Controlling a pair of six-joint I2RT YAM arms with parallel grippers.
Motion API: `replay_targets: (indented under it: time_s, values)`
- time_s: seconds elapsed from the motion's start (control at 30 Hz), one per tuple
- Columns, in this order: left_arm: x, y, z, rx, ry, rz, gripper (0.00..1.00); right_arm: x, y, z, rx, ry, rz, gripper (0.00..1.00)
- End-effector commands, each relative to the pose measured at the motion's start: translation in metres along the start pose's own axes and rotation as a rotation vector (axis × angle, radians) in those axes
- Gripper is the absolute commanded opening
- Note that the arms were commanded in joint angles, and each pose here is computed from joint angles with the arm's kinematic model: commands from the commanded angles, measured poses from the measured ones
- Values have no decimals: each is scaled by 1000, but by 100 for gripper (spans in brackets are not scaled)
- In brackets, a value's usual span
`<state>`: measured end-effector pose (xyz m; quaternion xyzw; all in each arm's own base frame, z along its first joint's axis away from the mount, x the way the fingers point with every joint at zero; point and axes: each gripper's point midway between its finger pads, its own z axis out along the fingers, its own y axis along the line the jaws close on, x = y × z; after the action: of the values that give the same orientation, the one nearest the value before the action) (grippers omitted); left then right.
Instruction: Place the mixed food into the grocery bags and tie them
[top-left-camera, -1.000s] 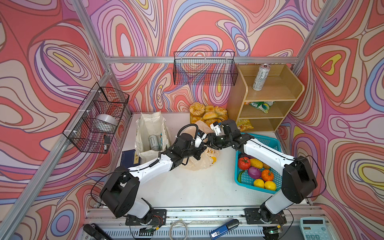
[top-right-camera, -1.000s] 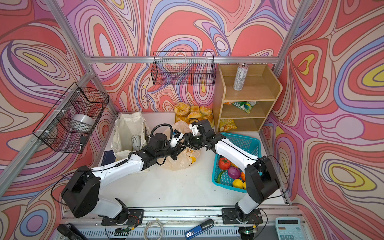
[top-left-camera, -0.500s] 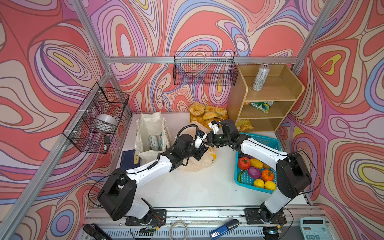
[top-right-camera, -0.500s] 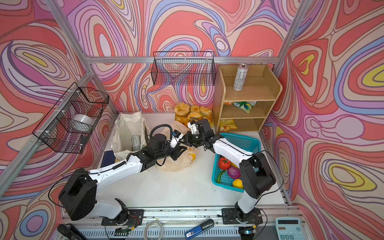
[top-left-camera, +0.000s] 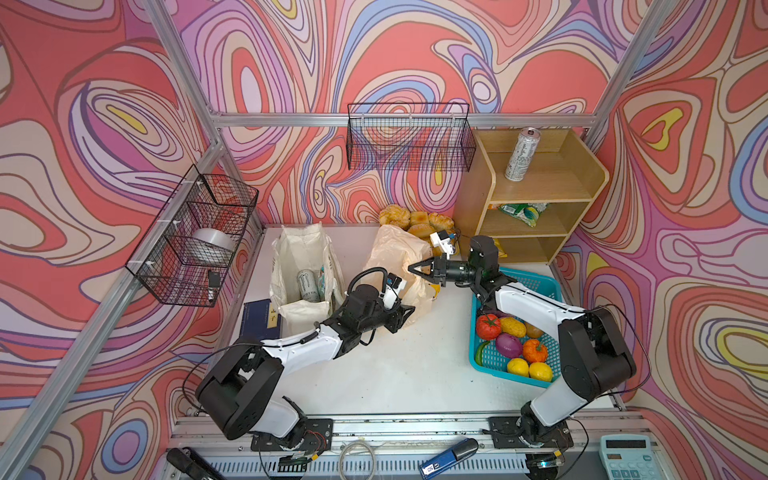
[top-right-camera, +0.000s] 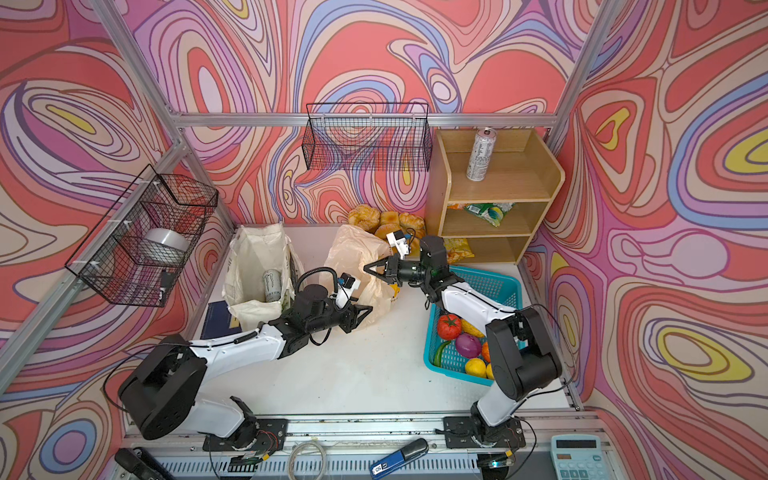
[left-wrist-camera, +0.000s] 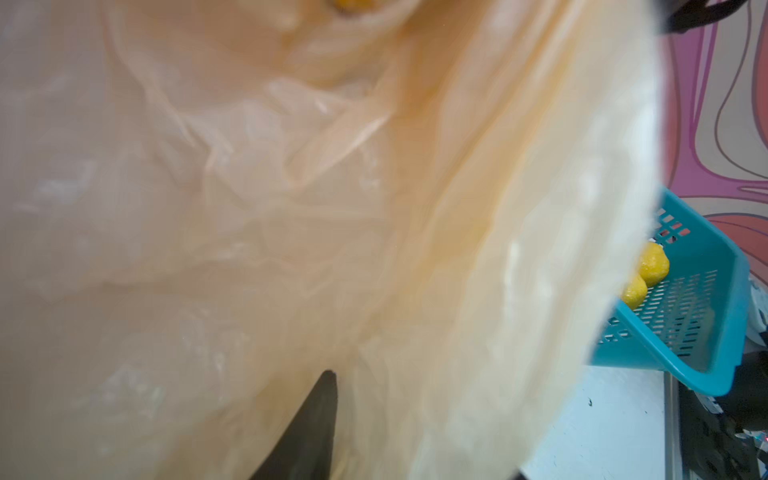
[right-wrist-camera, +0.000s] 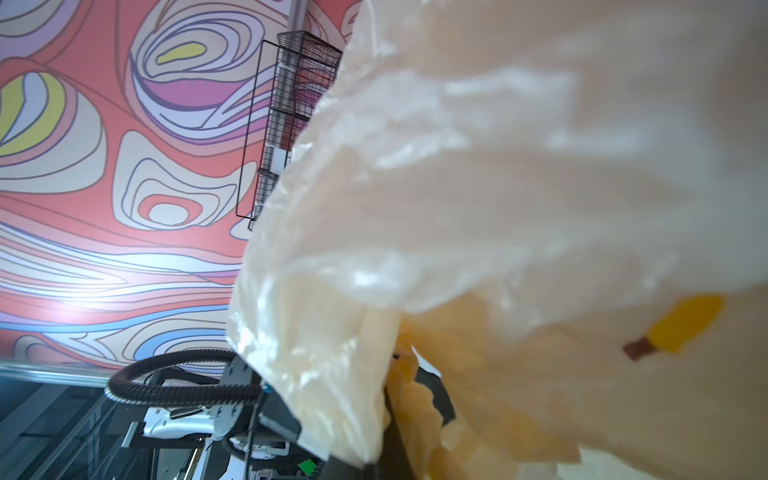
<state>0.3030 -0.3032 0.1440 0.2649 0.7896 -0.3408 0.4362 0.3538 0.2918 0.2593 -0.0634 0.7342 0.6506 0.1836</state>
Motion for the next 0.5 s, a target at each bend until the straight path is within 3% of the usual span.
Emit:
replay_targets:
  time_s: [0.0, 0.17, 0.47]
  values:
    - [-9, 1, 8, 39, -45, -47, 42, 1, 40, -8, -133, 14, -89, 0]
    - [-28, 6, 6, 57, -96, -72, 43, 2, 37, -16, -142, 3, -90, 0]
    - [-79, 30, -42, 78, -270, -158, 45, -3, 34, -33, -161, -10, -104, 0]
